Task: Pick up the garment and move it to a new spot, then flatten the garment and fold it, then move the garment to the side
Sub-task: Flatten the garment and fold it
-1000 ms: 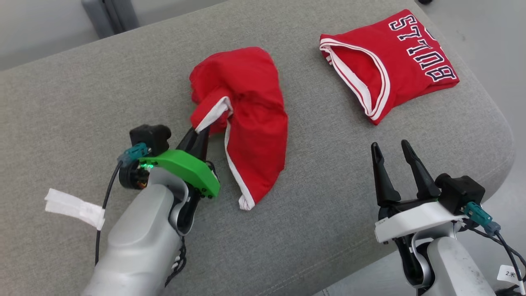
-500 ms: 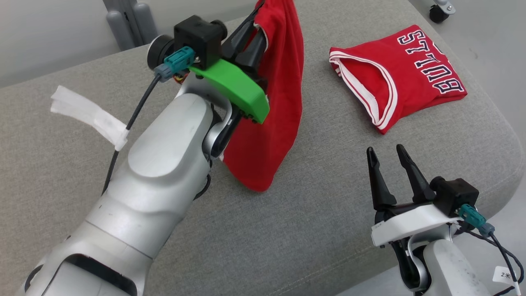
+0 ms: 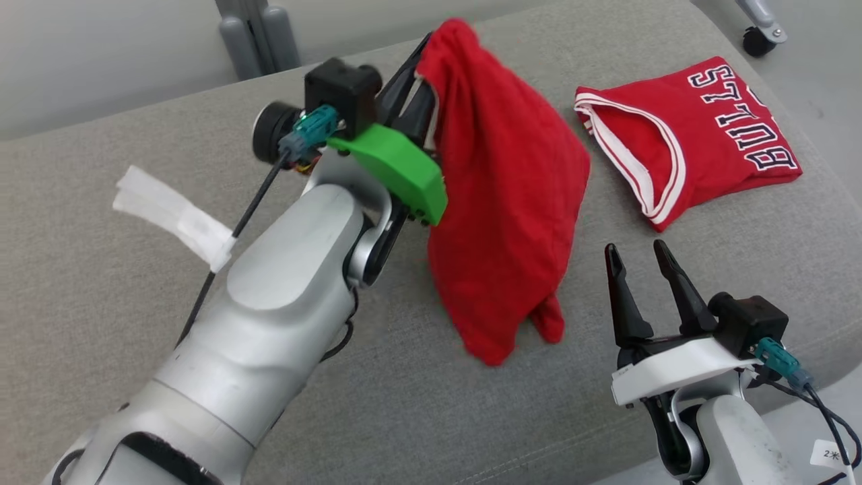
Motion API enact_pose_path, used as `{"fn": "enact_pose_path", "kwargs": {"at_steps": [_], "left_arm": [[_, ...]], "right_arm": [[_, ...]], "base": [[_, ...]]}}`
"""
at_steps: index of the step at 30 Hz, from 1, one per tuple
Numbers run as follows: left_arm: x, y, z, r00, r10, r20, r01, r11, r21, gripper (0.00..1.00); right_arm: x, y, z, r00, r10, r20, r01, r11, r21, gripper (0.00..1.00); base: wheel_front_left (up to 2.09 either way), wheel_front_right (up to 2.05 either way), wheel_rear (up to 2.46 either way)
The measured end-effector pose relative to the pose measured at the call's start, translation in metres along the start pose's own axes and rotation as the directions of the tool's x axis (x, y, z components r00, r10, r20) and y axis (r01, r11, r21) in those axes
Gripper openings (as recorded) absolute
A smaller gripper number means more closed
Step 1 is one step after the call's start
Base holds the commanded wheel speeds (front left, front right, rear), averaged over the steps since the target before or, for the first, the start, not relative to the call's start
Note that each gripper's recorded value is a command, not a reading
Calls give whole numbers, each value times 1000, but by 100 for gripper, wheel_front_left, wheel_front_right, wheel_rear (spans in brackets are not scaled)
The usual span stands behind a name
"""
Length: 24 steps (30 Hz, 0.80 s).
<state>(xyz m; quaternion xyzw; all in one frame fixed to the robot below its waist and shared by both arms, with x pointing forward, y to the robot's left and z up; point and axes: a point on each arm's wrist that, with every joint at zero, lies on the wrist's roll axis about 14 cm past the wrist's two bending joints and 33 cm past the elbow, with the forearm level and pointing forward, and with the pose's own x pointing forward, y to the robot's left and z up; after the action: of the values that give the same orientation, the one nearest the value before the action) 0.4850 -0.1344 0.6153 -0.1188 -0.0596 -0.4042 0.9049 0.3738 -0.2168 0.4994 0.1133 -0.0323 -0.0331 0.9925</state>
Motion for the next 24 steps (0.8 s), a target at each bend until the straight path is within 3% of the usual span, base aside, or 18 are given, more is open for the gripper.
{"fn": "enact_pose_path", "kwargs": {"at_steps": [5,10,16,17,18,19,24], "left_arm": [[-52,81,-44,965,235,-115,-237,971,-9,0],[-128,154,-64,869,464,-170,-466,884,32,0],[-196,185,-85,775,589,-230,-592,803,63,0],[-204,187,-87,763,601,-238,-604,794,68,15],[-210,187,-90,755,608,-246,-612,788,70,68],[-217,188,-92,745,617,-253,-623,780,66,100],[-242,185,-104,710,647,-280,-664,747,42,100]], "right_arm": [[10,17,-7,999,50,-14,-50,999,4,100],[21,36,-13,994,109,-25,-109,994,7,100],[30,59,-17,984,173,-39,-173,985,15,100],[31,62,-18,982,184,-40,-183,983,16,100],[31,65,-18,981,191,-39,-190,982,18,100],[32,68,-18,979,199,-40,-198,980,20,100],[34,76,-16,975,220,-38,-220,975,16,100]], "base": [[0,0,0],[0,0,0],[0,0,0],[0,0,0],[0,0,0],[0,0,0],[0,0,0]]}}
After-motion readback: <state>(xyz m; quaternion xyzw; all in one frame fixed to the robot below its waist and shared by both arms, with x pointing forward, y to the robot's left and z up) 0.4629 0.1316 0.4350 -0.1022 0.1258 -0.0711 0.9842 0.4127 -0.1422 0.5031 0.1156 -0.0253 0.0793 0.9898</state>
